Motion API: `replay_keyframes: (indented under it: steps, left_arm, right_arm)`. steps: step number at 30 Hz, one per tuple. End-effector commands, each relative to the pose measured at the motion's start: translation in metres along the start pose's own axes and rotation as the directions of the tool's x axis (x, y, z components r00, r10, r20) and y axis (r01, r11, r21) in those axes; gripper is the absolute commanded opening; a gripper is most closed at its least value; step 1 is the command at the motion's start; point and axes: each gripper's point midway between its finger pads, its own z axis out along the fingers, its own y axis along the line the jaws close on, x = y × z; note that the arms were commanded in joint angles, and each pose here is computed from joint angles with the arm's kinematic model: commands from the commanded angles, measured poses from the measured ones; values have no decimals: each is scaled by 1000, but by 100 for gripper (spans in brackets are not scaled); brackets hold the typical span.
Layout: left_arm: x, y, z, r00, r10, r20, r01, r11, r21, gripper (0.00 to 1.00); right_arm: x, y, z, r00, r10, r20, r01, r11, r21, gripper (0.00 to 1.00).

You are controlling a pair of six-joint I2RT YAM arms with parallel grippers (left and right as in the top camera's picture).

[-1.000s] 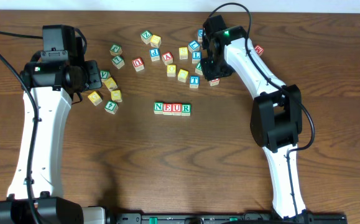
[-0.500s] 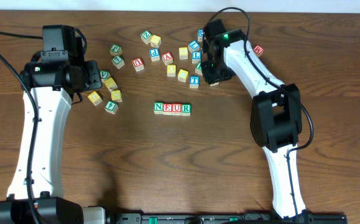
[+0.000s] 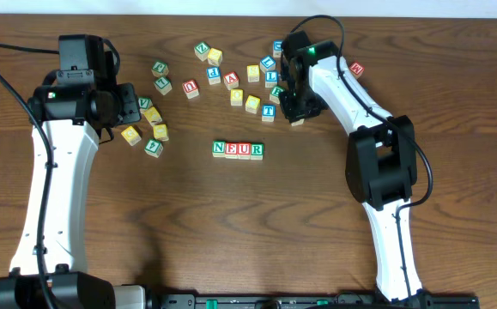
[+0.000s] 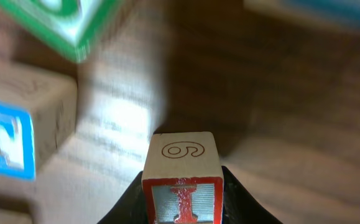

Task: Spell out NEURIPS
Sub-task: 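Lower right gripper onto the red I block in the pile and grasp, then carry the red I block down to the right of R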

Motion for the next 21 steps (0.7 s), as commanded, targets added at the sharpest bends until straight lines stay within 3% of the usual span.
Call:
replay_keyframes:
  steps: [1, 13, 21]
  left_arm:
    - [-2, 3, -5, 1000, -10, 12, 10, 1000, -12, 45]
    - [-2, 4, -5, 1000, -10, 8, 10, 1000, -13, 45]
    - [-2, 4, -5, 1000, -10, 8, 10, 1000, -13, 45]
  right_arm:
    - [8, 10, -26, 1000, 9, -8, -10, 998, -61, 25]
    - [57, 43, -16, 981, -52, -185, 37, 996, -84, 27]
    - [66, 58, -13, 977, -59, -205, 44, 996, -77, 26]
